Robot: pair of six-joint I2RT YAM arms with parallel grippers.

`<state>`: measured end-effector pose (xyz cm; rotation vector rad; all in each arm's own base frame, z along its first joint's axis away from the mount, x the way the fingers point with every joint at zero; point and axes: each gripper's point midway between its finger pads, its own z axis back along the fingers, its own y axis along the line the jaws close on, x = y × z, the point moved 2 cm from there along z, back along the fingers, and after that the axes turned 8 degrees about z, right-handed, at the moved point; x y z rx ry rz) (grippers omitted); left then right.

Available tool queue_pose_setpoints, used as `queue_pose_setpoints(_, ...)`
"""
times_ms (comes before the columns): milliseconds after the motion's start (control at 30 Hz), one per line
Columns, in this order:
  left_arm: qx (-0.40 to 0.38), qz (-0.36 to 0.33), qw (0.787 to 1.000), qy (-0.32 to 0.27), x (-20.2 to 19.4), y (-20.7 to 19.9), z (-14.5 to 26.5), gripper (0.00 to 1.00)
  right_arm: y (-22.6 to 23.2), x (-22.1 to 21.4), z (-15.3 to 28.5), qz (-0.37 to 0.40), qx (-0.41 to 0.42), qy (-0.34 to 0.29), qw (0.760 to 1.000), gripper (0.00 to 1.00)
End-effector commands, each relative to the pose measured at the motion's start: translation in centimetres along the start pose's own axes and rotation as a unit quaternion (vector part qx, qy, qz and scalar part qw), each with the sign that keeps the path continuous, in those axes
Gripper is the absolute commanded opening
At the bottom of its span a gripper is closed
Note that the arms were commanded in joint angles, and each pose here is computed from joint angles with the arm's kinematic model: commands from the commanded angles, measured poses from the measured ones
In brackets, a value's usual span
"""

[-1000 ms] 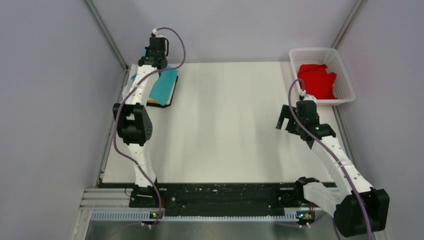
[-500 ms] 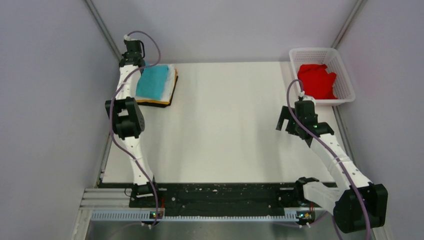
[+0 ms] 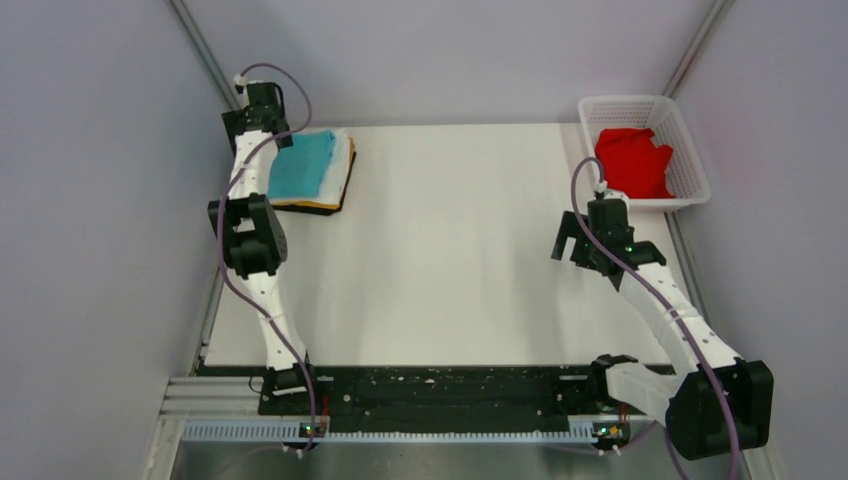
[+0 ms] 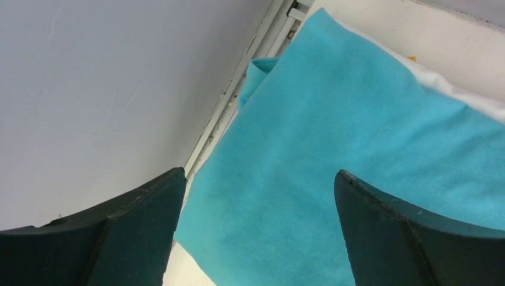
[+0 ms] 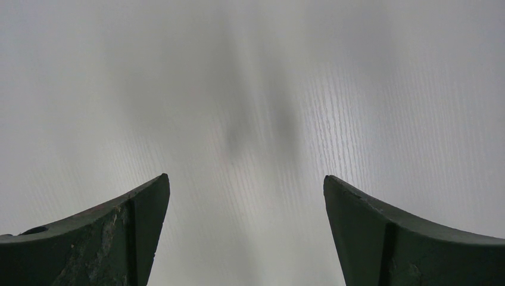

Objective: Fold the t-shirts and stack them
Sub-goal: Put the neatly folded tshirt into the corner of the board with the left arm, then reset both arms

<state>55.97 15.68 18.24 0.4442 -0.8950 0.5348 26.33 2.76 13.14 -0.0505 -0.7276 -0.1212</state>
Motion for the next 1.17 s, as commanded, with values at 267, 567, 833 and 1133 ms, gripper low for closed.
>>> queue_pose_setpoints(267,-0.15,0.083,0.985,-0.006,2.8,-2.9,9.7,0.99,0.4,3.0,1.9,-0.027,0.02,-0.074,0.997,0.99)
queue_pose_setpoints(567,-0.287,0.146,0.946,0.042,-1.4,-5.7,19.4,0.99,0.3,2.9,2.8,-0.059,0.024,-0.094,0.994,0.99)
queue_pose_setpoints(833,-0.35,0.16,0.92,0.077,-14.6,-5.0,29.3,0.99,-0.4,1.8,4.2,-0.093,0.027,-0.13,0.987,0.99)
queue_pose_setpoints(1133,-0.359,0.188,0.907,0.113,-23.5,0.2,33.4,0.99,-0.1,-0.8,4.3,-0.129,0.063,-0.167,0.975,0.99)
